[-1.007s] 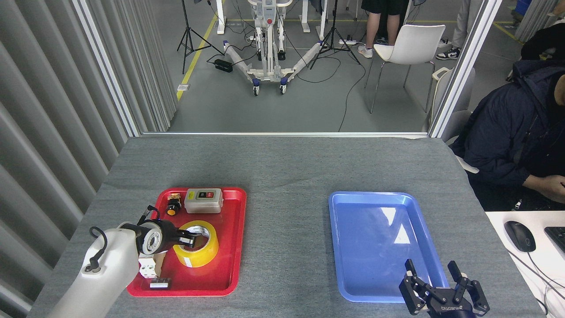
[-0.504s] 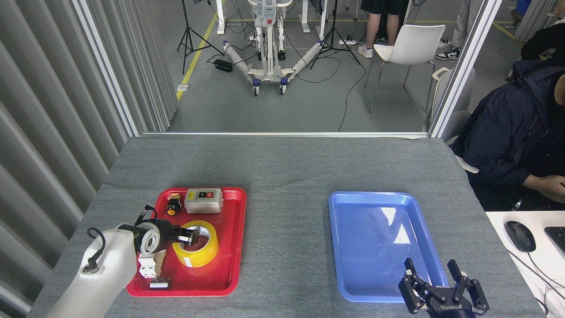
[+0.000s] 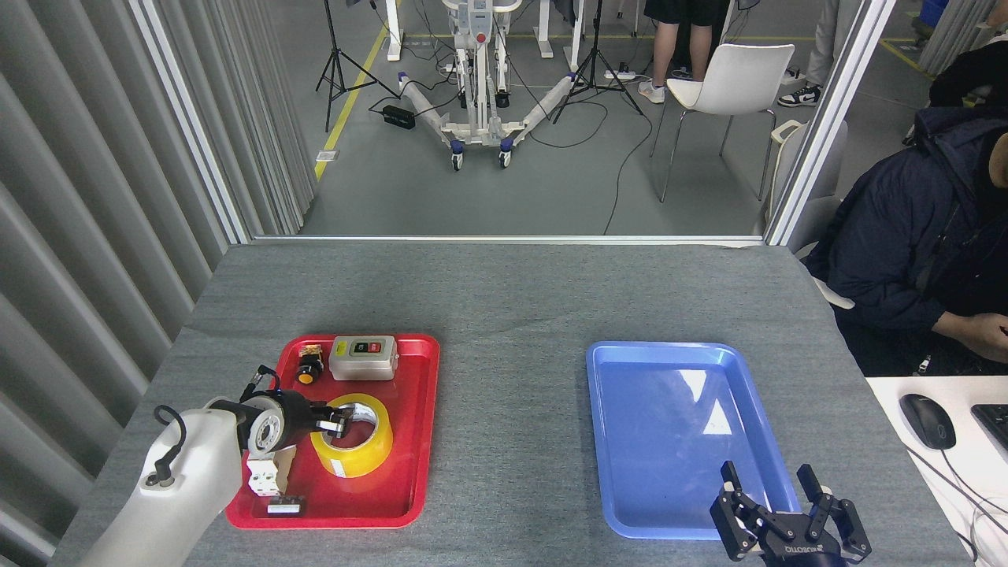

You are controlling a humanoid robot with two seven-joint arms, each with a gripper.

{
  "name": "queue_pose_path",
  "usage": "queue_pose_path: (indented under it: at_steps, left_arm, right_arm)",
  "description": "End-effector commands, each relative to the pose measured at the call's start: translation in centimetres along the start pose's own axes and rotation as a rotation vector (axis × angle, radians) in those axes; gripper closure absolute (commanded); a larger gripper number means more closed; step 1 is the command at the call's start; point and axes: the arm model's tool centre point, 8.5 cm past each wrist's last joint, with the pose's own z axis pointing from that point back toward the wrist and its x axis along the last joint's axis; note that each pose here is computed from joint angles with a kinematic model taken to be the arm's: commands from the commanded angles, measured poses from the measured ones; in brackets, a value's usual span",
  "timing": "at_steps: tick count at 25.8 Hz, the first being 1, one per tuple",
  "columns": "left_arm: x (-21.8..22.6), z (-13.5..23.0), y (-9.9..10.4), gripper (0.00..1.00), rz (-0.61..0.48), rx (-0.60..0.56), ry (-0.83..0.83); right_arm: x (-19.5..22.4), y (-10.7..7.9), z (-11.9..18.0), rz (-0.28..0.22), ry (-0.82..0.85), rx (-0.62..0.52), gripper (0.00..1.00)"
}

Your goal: Place and move tape with both arms

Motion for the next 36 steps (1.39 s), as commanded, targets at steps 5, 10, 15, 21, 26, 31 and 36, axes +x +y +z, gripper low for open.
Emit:
queue_pose_path:
  at_steps: [5, 10, 15, 21, 26, 31, 36]
  left_arm:
    - [-0.2, 0.0, -0.2, 0.62, 0.002, -0.005, 0.003]
    - [-0.4, 0.1, -0.2, 0.68, 0.000, -0.006, 0.007]
    - [-0.5, 0.2, -0.5, 0.89, -0.025, -0.020, -0.010]
    - [-0.6, 0.4, -0.6, 1.00, -0.049, -0.022, -0.037]
    - [-0.8, 0.9, -0.3, 1.00, -0.078, -0.015, -0.056]
    - [-0.7, 2.4, 2.2, 1.00, -0.073, 0.093, -0.077]
    - [-1.4, 4.4, 3.5, 1.00, 0.007, 0.290, -0.094]
  right_arm:
    - [0.2, 0.1, 0.0, -0.003, -0.005, 0.000, 0.00]
    - [0.2, 0.2, 0.1, -0.003, -0.003, 0.003, 0.00]
    - [0.0, 0.4, 0.4, -0.001, 0.001, 0.010, 0.00]
    - [-0.1, 0.8, 0.8, 0.000, 0.006, 0.023, 0.00]
    - [-0.2, 0.9, 1.0, 0.002, 0.010, 0.027, 0.00]
    - [-0.2, 1.0, 1.0, 0.002, 0.013, 0.026, 0.00]
    - [-0.4, 0.9, 1.0, 0.008, 0.011, 0.023, 0.00]
